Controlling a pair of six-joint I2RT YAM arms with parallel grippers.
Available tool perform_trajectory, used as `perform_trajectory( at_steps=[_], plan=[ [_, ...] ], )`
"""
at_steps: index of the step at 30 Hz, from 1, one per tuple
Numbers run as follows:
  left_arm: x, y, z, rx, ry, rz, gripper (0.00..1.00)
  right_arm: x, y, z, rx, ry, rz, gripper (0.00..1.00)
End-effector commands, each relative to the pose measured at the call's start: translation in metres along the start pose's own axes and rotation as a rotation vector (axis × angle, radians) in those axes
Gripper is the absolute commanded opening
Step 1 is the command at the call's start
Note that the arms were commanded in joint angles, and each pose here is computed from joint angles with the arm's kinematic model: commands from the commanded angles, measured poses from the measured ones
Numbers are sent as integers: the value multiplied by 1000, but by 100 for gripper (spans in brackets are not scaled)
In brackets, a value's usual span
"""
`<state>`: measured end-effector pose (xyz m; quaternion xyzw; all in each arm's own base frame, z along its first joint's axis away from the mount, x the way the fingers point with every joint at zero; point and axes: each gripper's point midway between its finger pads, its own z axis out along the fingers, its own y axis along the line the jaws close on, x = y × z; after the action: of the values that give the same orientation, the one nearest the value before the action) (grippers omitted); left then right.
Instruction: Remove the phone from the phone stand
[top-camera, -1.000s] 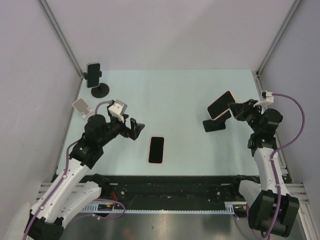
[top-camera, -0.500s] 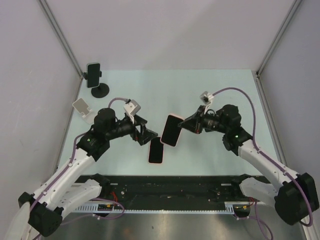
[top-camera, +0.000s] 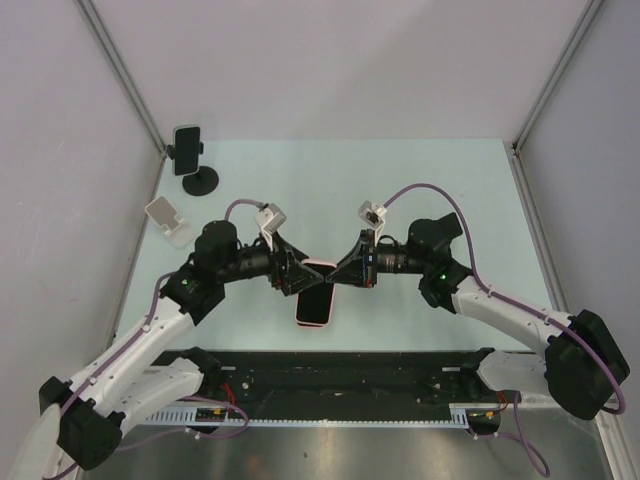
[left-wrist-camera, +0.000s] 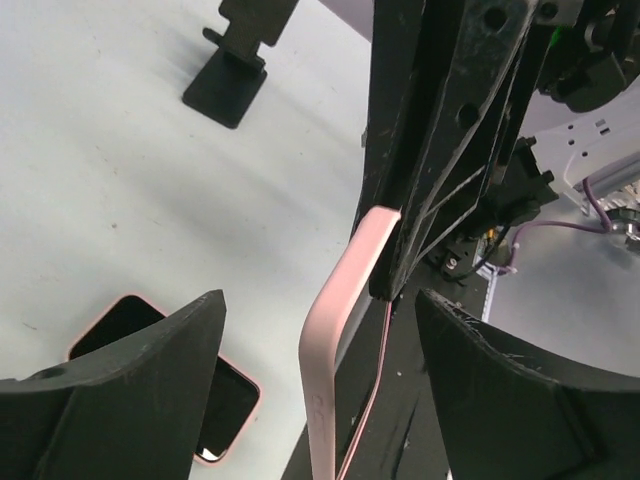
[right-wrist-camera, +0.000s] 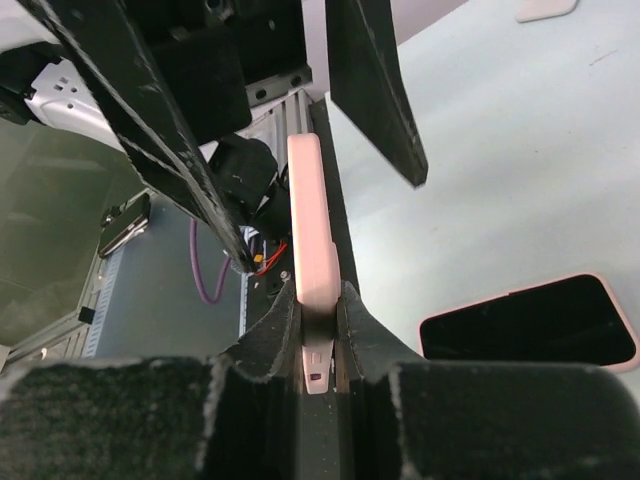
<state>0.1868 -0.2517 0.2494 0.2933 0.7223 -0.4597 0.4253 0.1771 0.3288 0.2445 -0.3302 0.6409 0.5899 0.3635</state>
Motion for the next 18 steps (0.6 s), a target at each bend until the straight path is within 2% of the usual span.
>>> perform_trajectory(
  at_steps=[1,10,13,14,16,17,18],
  plan=[
    [1,-20,-2,100,-20,-43,80,-43,34,0,-107,-103,-122,0],
    [-2,-40,-8,224,-69,-68,54,-40,35,-3,-116,-97,-120,0],
    [1,-37,-8,217,-70,-98,39,-38,34,-4,-113,-98,-118,0],
    [2,-36,-8,214,-71,-101,28,-38,35,-5,-112,-99,-118,0],
    [2,-35,-8,207,-74,-105,18,-39,35,-6,-110,-104,-120,0],
    [1,-34,-8,203,-77,-109,7,-39,34,-6,-110,-104,-117,0],
    [1,-35,-8,203,-78,-111,3,-38,35,-6,-108,-106,-117,0]
  ],
)
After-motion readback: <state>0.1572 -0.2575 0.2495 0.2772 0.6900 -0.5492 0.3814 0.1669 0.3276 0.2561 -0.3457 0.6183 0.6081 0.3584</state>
